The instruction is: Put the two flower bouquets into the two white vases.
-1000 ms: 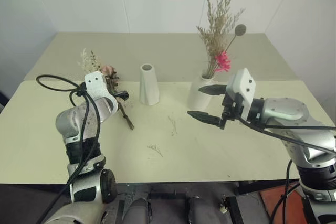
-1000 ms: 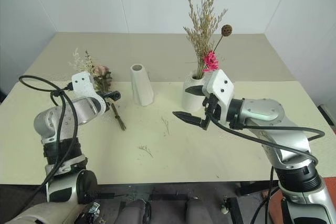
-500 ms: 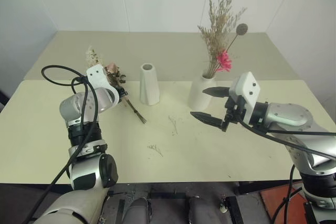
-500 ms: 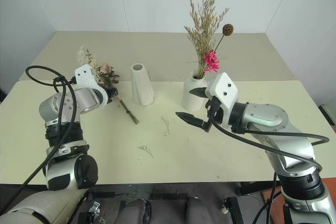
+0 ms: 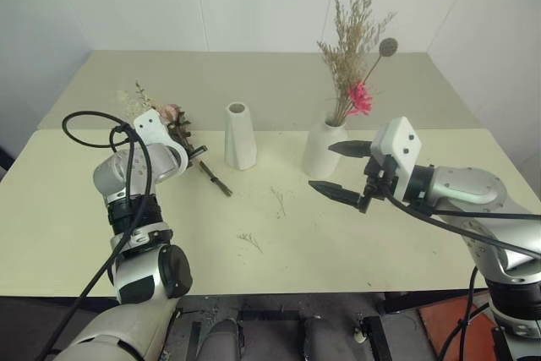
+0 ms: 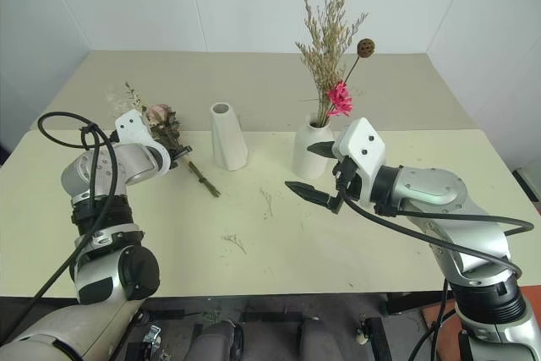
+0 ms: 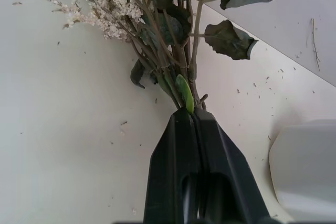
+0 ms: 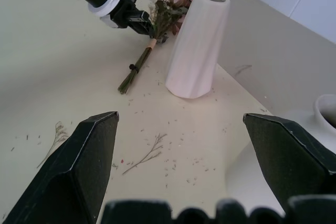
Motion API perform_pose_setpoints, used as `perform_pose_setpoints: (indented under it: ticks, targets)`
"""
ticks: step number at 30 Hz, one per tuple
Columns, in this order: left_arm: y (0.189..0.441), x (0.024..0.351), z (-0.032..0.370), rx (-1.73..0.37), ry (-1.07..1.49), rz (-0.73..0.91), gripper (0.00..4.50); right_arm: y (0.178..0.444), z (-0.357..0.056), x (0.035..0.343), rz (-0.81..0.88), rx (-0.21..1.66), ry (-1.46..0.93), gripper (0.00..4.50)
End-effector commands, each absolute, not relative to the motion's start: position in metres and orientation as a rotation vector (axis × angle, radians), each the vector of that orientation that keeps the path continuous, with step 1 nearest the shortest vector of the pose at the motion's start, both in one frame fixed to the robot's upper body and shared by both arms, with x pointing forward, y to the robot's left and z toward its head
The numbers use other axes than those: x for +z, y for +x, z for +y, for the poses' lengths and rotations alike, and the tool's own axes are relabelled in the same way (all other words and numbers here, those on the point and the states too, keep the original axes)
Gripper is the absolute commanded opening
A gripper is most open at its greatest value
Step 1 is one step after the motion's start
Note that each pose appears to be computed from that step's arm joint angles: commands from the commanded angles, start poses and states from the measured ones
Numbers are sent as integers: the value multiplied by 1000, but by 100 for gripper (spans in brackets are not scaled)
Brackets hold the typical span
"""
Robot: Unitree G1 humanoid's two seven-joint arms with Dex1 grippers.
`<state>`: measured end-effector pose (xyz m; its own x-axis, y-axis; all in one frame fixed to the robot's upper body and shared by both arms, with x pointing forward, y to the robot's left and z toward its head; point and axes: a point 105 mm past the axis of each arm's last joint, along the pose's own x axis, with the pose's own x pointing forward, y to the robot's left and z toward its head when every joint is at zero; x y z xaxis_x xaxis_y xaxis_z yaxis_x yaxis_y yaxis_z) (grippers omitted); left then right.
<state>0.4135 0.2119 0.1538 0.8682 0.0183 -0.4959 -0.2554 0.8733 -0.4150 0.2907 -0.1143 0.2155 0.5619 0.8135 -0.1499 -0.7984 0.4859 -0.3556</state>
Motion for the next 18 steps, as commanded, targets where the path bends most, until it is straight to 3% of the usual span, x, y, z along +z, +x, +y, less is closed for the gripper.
perform_pose_setpoints:
  ticks: [1, 13, 18]
  targets:
    - [412, 175, 221, 173, -467, 433, 2, 288, -118, 227, -90, 951, -445, 450]
    - [408, 274, 247, 156, -286, -30, 2, 289, -117, 223, -90, 950, -448, 450]
    - [407, 262, 245, 110, -368, 50, 2, 288, -117, 222, -88, 947, -452, 450]
